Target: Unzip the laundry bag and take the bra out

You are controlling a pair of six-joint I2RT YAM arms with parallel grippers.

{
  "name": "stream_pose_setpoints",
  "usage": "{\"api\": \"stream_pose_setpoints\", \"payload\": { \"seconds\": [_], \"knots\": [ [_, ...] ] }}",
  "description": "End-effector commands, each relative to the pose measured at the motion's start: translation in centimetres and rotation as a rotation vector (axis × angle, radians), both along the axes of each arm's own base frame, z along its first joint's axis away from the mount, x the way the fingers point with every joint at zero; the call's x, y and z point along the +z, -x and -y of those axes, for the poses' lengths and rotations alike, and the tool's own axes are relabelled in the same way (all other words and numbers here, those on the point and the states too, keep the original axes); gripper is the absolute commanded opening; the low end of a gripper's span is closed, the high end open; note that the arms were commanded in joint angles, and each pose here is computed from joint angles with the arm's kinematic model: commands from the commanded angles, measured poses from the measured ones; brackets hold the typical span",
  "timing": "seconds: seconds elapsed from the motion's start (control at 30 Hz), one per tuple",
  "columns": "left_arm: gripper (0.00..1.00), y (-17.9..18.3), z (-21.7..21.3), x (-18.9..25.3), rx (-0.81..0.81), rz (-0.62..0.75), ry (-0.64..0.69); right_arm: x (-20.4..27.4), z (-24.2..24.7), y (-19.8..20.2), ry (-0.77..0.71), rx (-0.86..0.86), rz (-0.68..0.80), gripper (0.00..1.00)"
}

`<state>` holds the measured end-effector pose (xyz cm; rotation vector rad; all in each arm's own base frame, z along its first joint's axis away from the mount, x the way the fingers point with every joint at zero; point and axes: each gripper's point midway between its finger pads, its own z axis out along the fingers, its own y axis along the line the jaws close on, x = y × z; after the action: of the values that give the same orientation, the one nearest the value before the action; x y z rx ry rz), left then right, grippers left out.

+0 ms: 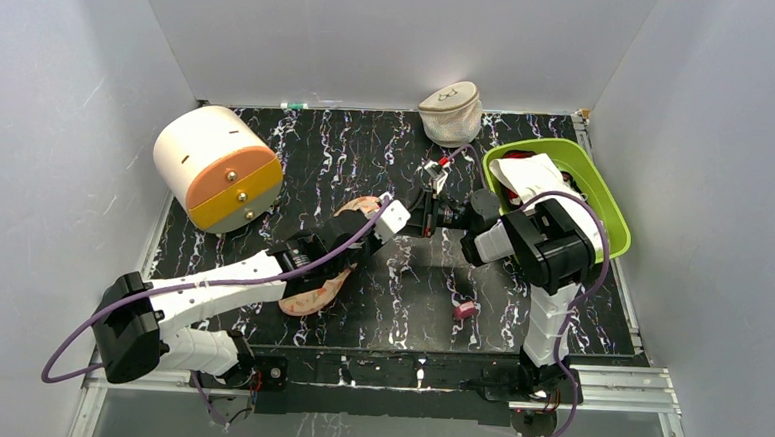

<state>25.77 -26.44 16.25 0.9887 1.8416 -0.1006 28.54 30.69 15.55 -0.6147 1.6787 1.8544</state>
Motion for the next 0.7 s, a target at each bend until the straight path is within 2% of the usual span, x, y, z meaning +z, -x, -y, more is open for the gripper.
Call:
{"api": "stream_pose_setpoints", "payload": {
  "seconds": [0.0, 0.1, 0.2, 0.37, 0.5, 0.67],
  "knots": [
    [0.00, -0.3, 0.6, 1.2, -0.008, 0.015, 0.029, 3.5, 0.2, 0.6, -0.080, -0.004, 0.239, 0.15],
    [0.00, -0.2, 0.5, 1.1, -0.008, 0.014, 0.030, 3.3, 0.1, 0.7, -0.075, -0.003, 0.235, 0.10],
    [0.00, -0.3, 0.5, 1.2, -0.006, 0.015, 0.030, 3.3, 0.0, 0.4, -0.066, -0.015, 0.233, 0.00],
    [0.00, -0.3, 0.4, 1.2, 0.012, 0.007, 0.032, 2.9, 0.2, -0.6, 0.012, -0.082, 0.259, 0.00],
    [0.00, -0.5, 0.4, 1.0, 0.026, 0.003, 0.027, 2.0, 1.0, -1.3, 0.149, -0.179, 0.256, 0.00],
    [0.12, -0.2, 1.1, 0.4, 0.012, -0.043, 0.036, 0.8, 1.6, -0.7, 0.255, -0.227, 0.246, 0.00]
  ]
}}
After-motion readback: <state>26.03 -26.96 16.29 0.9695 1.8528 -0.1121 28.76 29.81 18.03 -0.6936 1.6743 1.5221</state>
